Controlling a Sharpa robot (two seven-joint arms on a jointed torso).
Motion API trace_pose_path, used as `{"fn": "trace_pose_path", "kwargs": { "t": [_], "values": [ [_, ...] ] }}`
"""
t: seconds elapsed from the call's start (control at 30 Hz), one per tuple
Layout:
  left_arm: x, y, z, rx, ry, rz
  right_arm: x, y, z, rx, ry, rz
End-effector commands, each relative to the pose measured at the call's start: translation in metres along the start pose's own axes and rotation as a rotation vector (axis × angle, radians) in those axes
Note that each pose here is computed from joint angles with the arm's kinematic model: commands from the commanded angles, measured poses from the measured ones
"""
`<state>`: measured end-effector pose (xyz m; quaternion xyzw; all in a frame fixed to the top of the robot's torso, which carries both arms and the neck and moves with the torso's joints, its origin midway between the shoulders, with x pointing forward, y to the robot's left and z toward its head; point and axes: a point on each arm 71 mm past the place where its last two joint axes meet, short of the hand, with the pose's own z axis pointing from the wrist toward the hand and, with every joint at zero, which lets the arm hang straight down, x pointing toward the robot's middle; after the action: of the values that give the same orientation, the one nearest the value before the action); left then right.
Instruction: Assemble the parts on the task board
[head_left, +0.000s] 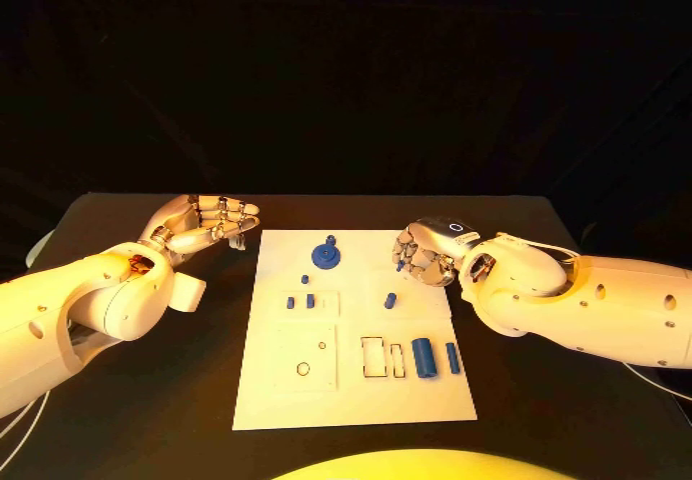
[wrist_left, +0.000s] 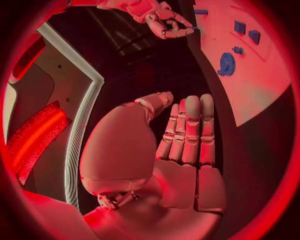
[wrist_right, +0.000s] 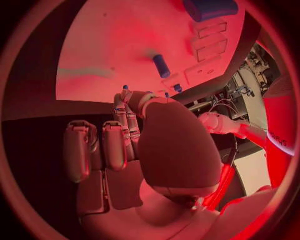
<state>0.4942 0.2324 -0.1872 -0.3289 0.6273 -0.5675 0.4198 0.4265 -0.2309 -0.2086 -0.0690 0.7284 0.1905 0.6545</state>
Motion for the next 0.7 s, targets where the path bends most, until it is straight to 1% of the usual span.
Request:
{"fn": "trace_pose_path", "kwargs": {
  "t": [0.03, 0.13, 0.37, 0.53, 0.6, 0.7],
  "values": [
    [0.0019, -0.0005, 0.0004, 0.008, 0.009, -0.009, -0.004, 0.010, -0.003, -0.027, -0.025, 0.034],
    [0.0019, -0.0002, 0.0003, 0.008, 0.009, -0.010, -0.005, 0.020, -0.004, -0.051, -0.026, 0.048],
    [0.0035, 0.0001, -0.0001, 0.009, 0.012, -0.012, 0.001, 0.058, -0.005, -0.149, -0.026, 0.064],
    [0.0043, 0.0000, -0.0004, 0.010, 0.013, -0.014, 0.013, 0.084, -0.007, -0.216, -0.010, 0.068],
    [0.0047, -0.0001, -0.0003, 0.010, 0.013, -0.015, 0.021, 0.097, -0.008, -0.248, 0.003, 0.073],
    [0.0053, 0.0000, -0.0002, 0.010, 0.014, -0.016, 0.030, 0.109, -0.010, -0.277, 0.020, 0.077]
  ]
}}
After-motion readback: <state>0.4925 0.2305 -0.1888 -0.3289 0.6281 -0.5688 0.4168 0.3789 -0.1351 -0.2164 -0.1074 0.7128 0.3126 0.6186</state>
